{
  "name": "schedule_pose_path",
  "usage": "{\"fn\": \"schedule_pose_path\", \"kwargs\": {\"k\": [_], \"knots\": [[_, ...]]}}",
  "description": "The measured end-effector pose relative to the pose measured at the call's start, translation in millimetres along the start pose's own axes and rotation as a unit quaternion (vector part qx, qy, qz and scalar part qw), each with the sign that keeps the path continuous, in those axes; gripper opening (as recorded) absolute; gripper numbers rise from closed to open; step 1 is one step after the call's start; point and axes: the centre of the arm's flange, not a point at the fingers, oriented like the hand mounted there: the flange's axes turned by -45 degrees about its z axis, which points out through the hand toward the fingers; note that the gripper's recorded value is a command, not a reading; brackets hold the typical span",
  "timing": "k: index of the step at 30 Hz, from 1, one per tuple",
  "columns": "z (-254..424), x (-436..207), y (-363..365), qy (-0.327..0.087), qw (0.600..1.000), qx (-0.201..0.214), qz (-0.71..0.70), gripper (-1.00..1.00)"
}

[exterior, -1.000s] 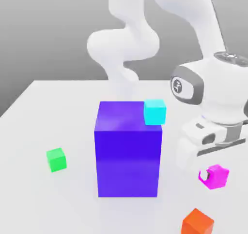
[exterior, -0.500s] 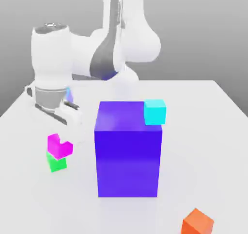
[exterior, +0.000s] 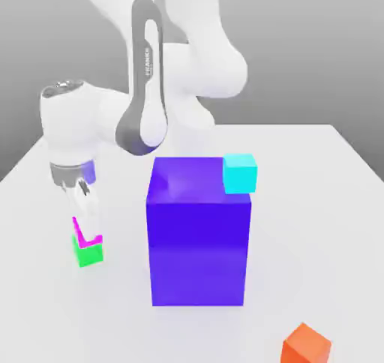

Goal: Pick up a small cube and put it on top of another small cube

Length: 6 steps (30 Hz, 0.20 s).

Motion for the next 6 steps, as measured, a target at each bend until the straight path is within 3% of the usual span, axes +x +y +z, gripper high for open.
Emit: {"fn": "schedule_pose_path", "kwargs": {"k": [6], "knots": [[-18.4, 7.4, 13.9, -0.001, 1.0, 0.002, 0.024, 1.0]]}}
